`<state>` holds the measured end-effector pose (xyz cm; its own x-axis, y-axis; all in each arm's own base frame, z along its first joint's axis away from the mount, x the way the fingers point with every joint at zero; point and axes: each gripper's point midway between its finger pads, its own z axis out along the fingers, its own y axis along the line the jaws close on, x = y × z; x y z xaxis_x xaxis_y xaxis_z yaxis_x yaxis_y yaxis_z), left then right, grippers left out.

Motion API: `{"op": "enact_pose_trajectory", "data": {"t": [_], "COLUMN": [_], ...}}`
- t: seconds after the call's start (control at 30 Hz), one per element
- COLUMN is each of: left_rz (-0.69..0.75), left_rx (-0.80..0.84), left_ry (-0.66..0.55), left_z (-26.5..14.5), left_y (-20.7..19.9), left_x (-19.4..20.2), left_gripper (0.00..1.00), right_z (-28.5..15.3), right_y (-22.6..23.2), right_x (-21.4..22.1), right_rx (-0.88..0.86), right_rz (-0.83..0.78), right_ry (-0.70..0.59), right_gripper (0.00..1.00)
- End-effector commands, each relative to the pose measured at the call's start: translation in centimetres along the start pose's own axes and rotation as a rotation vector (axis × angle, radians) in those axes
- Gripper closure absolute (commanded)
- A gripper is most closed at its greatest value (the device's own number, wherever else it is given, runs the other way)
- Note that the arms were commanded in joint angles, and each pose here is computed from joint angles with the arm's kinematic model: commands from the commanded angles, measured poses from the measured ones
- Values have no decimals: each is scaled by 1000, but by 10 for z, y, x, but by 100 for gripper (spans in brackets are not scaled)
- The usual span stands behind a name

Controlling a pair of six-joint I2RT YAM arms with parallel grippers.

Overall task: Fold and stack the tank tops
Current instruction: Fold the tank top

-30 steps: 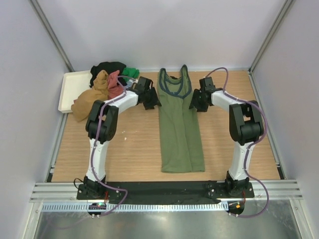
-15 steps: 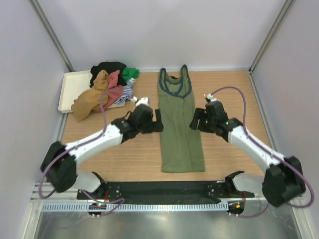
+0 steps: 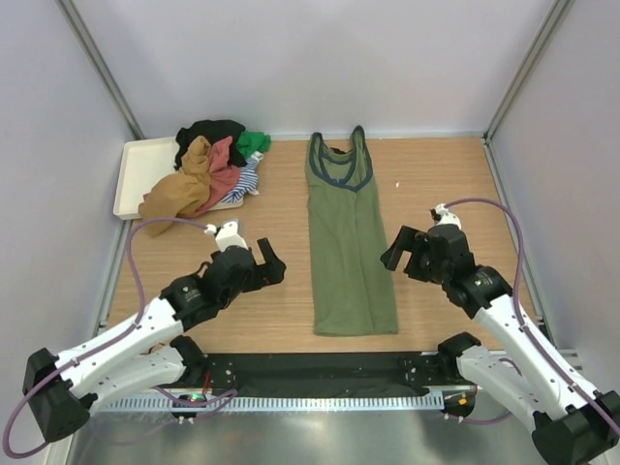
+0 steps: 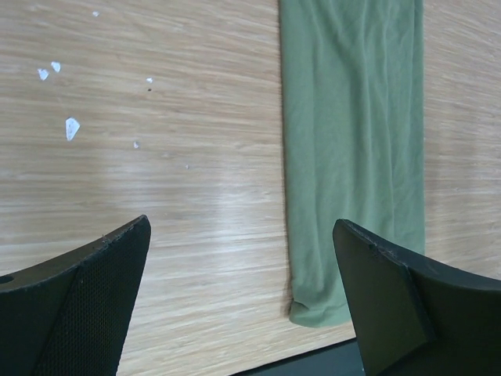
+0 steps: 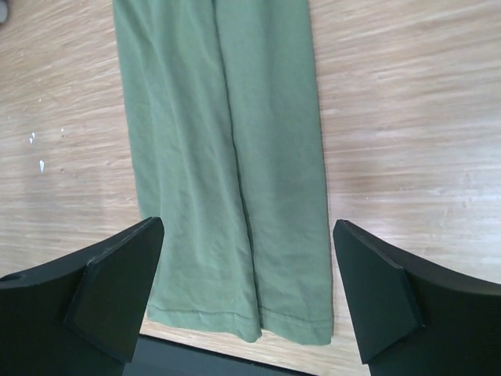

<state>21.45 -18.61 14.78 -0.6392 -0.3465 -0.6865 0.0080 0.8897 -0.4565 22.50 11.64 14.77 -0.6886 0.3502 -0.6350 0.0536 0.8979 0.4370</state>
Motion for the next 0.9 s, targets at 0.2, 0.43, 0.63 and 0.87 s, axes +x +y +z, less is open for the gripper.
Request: {"op": "enact_pose_trajectory", "data": {"t": [0.2, 0.43, 0.63, 0.87], "left_rz": [-144, -77, 6, 14], "left_rx": [175, 153, 114, 99], "left_ry": [133, 242, 286, 330], "left_z": [3, -4, -1, 13], "left_y": [-15, -32, -47, -55], "left_x": [49, 107, 141, 161], "left_gripper": [14, 18, 16, 24], "right_z": [15, 15, 2, -1], "right_y": [-9, -40, -57, -61], "right_x": [61, 117, 126, 136], "right_rx": [2, 66, 144, 154], "right_rz": [170, 222, 196, 184], "right_ry": [201, 322, 337, 370], "right_gripper": [33, 43, 42, 49]}}
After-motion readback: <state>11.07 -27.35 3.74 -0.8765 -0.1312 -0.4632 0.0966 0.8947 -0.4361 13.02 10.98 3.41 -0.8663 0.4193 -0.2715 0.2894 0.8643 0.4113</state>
